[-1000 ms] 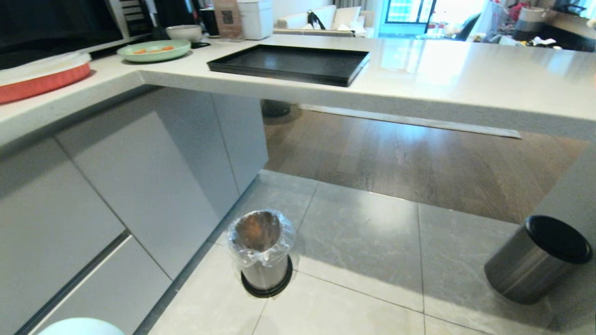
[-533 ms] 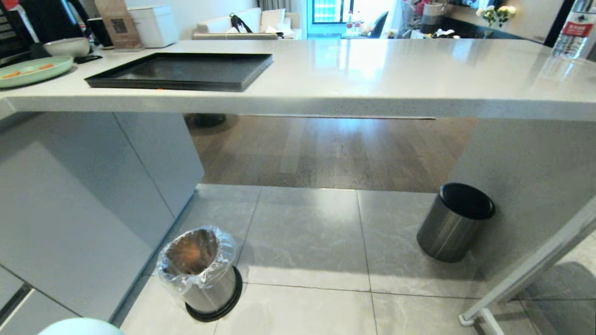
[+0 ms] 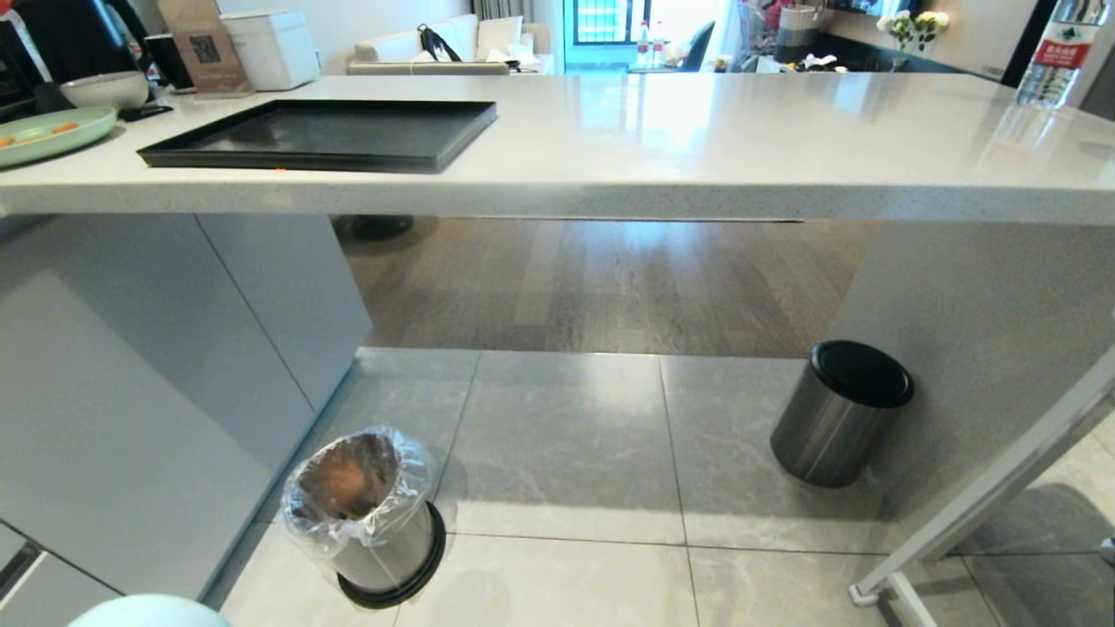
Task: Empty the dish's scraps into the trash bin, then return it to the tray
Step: Put the bowl back to the table
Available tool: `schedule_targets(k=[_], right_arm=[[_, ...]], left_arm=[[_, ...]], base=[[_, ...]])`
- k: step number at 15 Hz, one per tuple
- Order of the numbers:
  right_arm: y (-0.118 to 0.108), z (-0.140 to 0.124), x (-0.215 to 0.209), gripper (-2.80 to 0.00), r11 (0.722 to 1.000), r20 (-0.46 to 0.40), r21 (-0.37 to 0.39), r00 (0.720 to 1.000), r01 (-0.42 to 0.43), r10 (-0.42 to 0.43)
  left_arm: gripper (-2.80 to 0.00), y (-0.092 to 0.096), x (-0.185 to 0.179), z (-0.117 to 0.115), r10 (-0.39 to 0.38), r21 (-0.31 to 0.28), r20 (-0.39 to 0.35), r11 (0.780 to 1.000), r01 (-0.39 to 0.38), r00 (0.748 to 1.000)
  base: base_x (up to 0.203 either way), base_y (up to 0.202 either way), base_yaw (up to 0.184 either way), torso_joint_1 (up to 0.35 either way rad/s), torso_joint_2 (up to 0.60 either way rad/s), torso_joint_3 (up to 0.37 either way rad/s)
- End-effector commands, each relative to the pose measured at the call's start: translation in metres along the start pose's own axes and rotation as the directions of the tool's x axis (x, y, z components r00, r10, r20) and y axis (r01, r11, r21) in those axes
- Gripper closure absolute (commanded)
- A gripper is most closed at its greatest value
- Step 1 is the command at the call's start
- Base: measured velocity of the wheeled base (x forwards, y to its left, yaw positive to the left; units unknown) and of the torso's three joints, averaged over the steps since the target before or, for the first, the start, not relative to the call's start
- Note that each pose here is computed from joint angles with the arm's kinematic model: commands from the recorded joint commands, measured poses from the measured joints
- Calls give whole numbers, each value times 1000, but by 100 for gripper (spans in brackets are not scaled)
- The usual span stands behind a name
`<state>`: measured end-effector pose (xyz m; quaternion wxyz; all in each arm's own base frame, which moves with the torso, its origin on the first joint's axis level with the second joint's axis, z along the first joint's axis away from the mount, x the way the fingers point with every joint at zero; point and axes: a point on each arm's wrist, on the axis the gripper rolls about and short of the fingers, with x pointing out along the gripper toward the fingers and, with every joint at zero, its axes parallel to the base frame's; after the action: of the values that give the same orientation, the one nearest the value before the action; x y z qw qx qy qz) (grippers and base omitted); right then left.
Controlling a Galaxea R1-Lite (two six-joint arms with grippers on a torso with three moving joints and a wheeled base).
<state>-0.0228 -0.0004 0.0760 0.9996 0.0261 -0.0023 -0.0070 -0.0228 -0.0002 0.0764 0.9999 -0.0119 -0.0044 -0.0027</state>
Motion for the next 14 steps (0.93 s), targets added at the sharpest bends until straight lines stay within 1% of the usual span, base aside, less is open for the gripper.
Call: schedule_targets(k=[1, 14], right_arm=[[0, 0, 0, 0, 1000, 0, 0, 1000, 1, -1], [0, 0, 0, 0, 1000, 0, 0, 1000, 1, -1]], left_arm=[[0, 0, 0, 0, 1, -1, 0, 1000, -1, 1000], [0, 0, 0, 0, 1, -1, 0, 1000, -1, 1000]], base=[[0, 0, 0, 0, 0, 0], [0, 0, 0, 0, 0, 0]])
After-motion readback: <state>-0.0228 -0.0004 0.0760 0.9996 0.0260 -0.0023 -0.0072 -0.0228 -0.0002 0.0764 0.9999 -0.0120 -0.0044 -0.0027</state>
